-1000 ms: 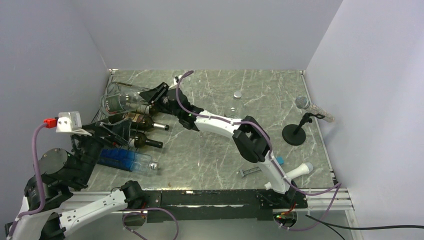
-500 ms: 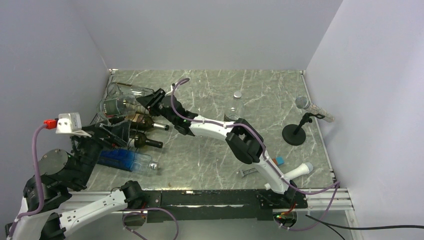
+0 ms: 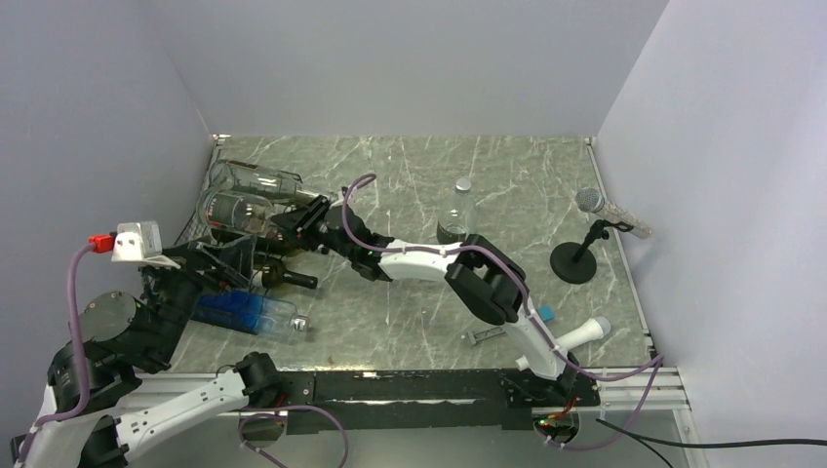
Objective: Put the wine bottle on the wine rack
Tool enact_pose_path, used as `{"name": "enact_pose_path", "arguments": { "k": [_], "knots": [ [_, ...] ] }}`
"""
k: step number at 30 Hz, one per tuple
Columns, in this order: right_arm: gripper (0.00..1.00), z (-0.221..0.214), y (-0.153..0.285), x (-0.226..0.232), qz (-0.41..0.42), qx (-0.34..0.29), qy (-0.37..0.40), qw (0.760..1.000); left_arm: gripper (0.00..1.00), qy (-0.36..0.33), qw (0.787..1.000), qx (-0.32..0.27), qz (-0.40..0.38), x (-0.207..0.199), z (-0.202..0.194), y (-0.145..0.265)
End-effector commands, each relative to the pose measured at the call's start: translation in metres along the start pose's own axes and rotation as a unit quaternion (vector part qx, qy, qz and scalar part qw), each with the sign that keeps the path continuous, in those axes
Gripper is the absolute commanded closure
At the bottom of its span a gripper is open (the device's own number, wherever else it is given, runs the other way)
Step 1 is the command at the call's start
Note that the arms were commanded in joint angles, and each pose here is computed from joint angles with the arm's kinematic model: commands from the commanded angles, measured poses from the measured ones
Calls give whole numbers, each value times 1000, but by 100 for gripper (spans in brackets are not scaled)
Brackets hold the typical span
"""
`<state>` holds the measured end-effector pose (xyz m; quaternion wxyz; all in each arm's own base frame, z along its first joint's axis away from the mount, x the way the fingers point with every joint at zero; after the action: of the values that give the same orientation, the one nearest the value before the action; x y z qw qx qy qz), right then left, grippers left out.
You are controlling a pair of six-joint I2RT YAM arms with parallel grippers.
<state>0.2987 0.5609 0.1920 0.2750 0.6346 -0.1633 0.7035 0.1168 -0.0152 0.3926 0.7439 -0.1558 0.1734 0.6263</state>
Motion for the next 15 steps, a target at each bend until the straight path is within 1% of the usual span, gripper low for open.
{"name": "enact_pose_path", "arguments": {
  "k": [1,4,6,7,9,14,15],
  "knots": [
    [88,-9,31,71,74,38,-31,996,3,15,1000,-12,1,1,2,0],
    [87,-16,30,60,56,53,-35,996,3,11,1000,-9,0,0,0,-2],
    [82,-18,29,49,42,58,-40,997,3,9,1000,-6,2,-1,-1,-2],
    [79,-23,29,43,35,72,-42,996,3,10,1000,-6,3,-1,-1,-2],
    [72,-25,28,35,29,81,-45,995,3,9,1000,-7,5,0,-2,-3],
    [66,-25,21,19,5,86,-44,995,3,11,1000,-8,0,-2,-2,-3],
    [63,-25,20,17,6,88,-43,995,3,12,1000,-7,1,-1,-1,-3]
  ]
}}
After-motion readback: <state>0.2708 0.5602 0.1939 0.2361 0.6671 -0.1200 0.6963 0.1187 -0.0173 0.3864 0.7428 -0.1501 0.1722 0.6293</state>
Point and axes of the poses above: each gripper's point midway between its finger pads, its own y axis back along the fingers, its own x axis along the line the jaws close on, z = x × y, the point moved 4 cm from there along y, back along the fingers, and after that the axes turned 5 degrees about y, right-handed, at the moved point
